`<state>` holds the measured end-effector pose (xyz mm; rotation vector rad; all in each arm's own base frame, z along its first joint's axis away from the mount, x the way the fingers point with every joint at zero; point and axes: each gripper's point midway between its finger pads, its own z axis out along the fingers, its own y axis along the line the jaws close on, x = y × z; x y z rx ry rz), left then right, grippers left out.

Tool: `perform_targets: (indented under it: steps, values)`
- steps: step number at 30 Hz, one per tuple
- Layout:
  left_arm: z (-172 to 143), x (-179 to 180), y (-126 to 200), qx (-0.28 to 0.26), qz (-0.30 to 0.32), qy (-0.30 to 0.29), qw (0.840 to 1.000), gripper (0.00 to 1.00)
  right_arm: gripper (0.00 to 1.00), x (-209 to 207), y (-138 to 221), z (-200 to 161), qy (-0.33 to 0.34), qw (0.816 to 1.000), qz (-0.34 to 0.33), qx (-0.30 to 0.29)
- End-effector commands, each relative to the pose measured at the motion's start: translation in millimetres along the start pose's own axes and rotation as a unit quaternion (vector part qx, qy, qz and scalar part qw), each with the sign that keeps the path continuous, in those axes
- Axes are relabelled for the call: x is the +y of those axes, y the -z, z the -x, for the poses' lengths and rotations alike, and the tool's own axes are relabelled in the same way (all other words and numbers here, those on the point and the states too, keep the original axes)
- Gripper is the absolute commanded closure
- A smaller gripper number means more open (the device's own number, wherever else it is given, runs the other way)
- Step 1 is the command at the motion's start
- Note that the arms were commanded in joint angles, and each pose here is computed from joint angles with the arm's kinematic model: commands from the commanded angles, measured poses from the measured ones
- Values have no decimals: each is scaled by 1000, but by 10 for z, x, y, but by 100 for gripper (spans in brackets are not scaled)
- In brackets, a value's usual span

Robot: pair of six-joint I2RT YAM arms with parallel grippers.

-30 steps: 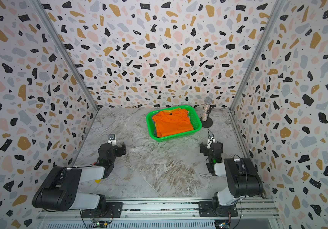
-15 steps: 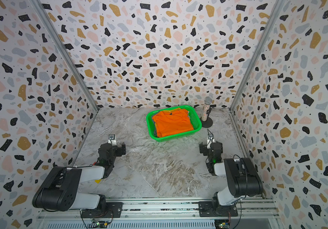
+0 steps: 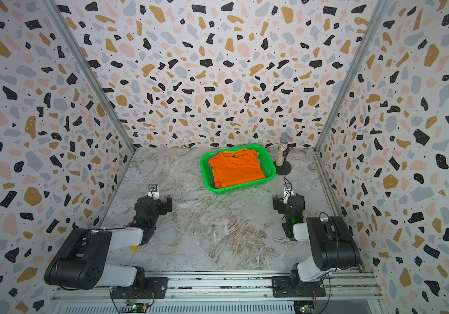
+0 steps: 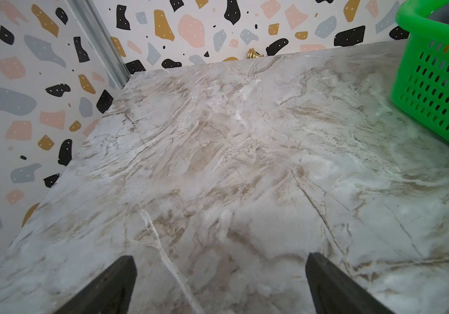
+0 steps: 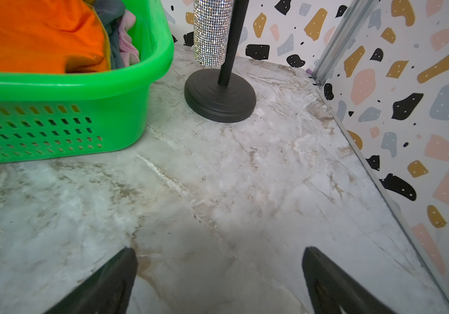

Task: Put the folded t-shirts into the basket
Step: Reset both arms

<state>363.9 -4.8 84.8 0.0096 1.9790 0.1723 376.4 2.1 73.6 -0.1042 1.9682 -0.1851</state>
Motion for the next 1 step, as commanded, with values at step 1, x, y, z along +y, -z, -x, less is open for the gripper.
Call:
perform_targets:
  steps: [1]
  values:
    - [154, 40, -14, -23, 9, 11, 1000, 0, 0, -18, -11, 128, -8, 1000, -1, -13]
